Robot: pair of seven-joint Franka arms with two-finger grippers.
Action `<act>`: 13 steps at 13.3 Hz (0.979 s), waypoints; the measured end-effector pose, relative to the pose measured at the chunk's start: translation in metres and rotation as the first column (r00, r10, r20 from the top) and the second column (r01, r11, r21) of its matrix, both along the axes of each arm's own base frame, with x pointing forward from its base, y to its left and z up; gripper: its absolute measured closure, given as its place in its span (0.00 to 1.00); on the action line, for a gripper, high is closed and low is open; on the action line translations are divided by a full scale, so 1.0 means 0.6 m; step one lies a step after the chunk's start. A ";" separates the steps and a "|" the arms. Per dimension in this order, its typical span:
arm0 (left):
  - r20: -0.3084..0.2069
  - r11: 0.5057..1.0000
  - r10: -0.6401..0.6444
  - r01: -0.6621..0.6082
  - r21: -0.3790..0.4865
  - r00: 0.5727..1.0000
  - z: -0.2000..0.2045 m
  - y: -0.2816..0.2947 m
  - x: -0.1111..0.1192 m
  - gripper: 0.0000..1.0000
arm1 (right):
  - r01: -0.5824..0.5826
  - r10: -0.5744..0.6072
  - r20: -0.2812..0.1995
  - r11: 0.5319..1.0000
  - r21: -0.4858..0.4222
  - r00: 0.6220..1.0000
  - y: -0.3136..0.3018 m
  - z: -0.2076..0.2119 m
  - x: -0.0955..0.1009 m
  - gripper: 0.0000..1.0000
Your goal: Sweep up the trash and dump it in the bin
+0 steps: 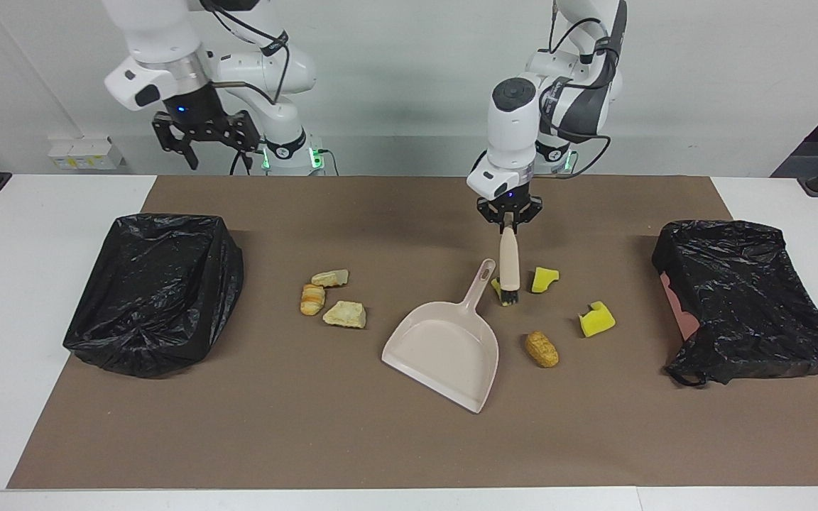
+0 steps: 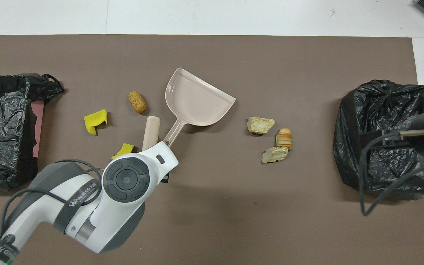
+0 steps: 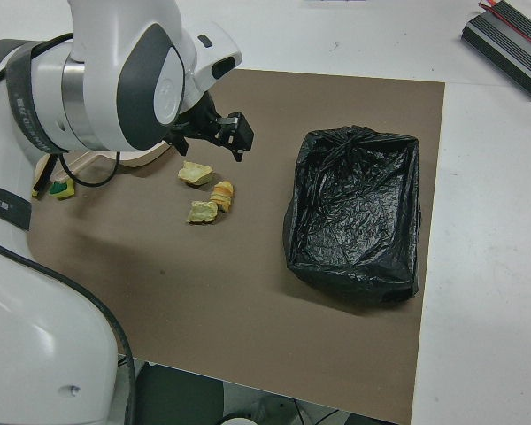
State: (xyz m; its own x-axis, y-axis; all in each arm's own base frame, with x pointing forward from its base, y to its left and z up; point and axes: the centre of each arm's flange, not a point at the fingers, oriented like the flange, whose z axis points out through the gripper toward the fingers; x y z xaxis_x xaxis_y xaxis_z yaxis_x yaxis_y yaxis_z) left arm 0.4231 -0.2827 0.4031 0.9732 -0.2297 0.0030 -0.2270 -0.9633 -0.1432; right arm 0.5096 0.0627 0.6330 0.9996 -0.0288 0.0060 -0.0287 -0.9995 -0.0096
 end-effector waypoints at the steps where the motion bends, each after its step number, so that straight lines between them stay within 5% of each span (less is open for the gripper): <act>1: -0.018 1.000 -0.026 0.025 -0.016 1.000 -0.007 -0.012 -0.007 0.74 | 0.008 -0.008 0.005 1.000 0.001 1.000 0.021 -0.009 0.004 0.00; 5: -0.062 0.969 -0.235 0.228 -0.092 0.970 -0.003 -0.084 -0.061 0.74 | 0.014 -0.014 0.000 1.000 0.000 1.000 0.041 -0.027 0.014 0.00; 9: -0.043 0.929 -0.358 0.351 -0.119 0.933 0.008 -0.146 -0.113 0.74 | 0.015 -0.015 -0.001 1.000 0.001 1.000 0.040 -0.027 0.014 0.00; 13: -0.043 0.943 -0.317 0.310 -0.119 0.947 0.021 -0.120 -0.084 0.74 | -0.060 0.060 -0.003 0.998 0.032 0.998 0.056 -0.038 0.020 0.00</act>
